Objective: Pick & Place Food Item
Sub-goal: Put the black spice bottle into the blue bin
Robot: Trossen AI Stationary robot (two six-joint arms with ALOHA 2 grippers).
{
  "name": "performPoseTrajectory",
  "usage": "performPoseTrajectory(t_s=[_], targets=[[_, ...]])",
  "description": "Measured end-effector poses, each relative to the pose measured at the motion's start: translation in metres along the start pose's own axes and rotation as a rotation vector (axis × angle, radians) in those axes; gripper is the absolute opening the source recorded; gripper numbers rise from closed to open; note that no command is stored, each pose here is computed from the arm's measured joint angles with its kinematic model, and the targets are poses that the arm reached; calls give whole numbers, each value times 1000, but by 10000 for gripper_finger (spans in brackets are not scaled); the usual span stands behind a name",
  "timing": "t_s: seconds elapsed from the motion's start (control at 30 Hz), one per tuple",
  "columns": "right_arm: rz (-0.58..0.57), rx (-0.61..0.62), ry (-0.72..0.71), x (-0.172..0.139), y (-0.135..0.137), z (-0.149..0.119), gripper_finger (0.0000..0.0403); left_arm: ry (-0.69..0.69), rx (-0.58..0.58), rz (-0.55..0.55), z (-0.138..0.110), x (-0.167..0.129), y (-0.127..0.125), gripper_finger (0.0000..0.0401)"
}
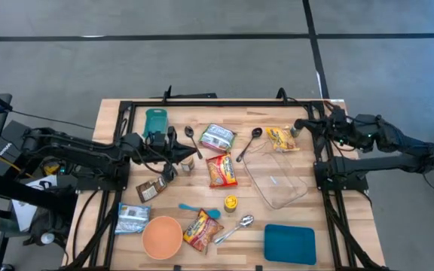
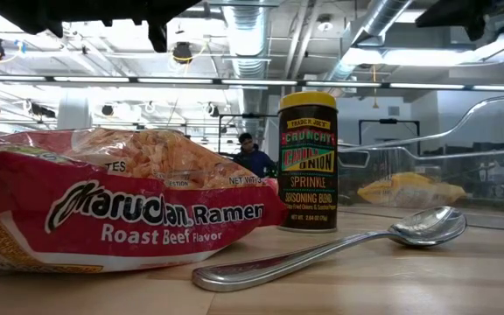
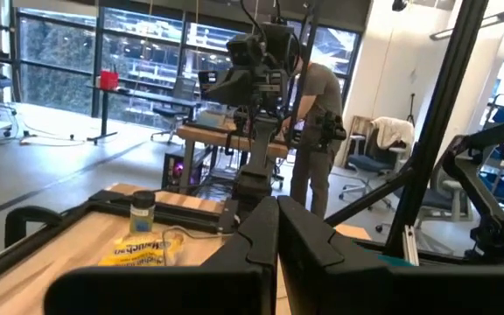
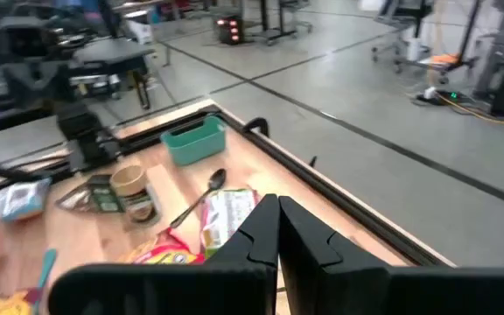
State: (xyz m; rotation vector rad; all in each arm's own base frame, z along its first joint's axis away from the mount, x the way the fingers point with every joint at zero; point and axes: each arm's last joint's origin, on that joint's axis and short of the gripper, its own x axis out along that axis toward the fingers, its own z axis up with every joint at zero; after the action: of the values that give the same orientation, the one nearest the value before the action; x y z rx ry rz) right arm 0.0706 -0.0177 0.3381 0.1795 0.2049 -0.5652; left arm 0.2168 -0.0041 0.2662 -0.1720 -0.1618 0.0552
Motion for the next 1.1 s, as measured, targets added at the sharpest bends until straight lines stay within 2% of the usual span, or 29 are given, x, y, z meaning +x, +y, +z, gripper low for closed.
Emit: performPoseTrajectory(t_s=[0.37, 0.57, 0.7, 0.87, 0.97, 1.1], targets=[[-210, -1, 98, 25, -4, 18, 0, -4, -19, -1, 1, 0, 0, 0], [-352, 4, 176, 49, -12, 25, 0, -8, 164, 45, 2, 0, 9, 0], [-450, -7, 242, 67, -24, 26, 0, -26, 257, 154, 6, 0, 20, 0], [-431, -5, 340, 87, -43, 29, 0, -29, 307, 299, 9, -1, 38, 0], [-396, 39, 384, 94, -54, 35, 0, -14, 312, 333, 9, -2, 44, 0], [-429, 94, 514, 104, -72, 37, 0, 13, 293, 346, 6, -2, 47, 0]])
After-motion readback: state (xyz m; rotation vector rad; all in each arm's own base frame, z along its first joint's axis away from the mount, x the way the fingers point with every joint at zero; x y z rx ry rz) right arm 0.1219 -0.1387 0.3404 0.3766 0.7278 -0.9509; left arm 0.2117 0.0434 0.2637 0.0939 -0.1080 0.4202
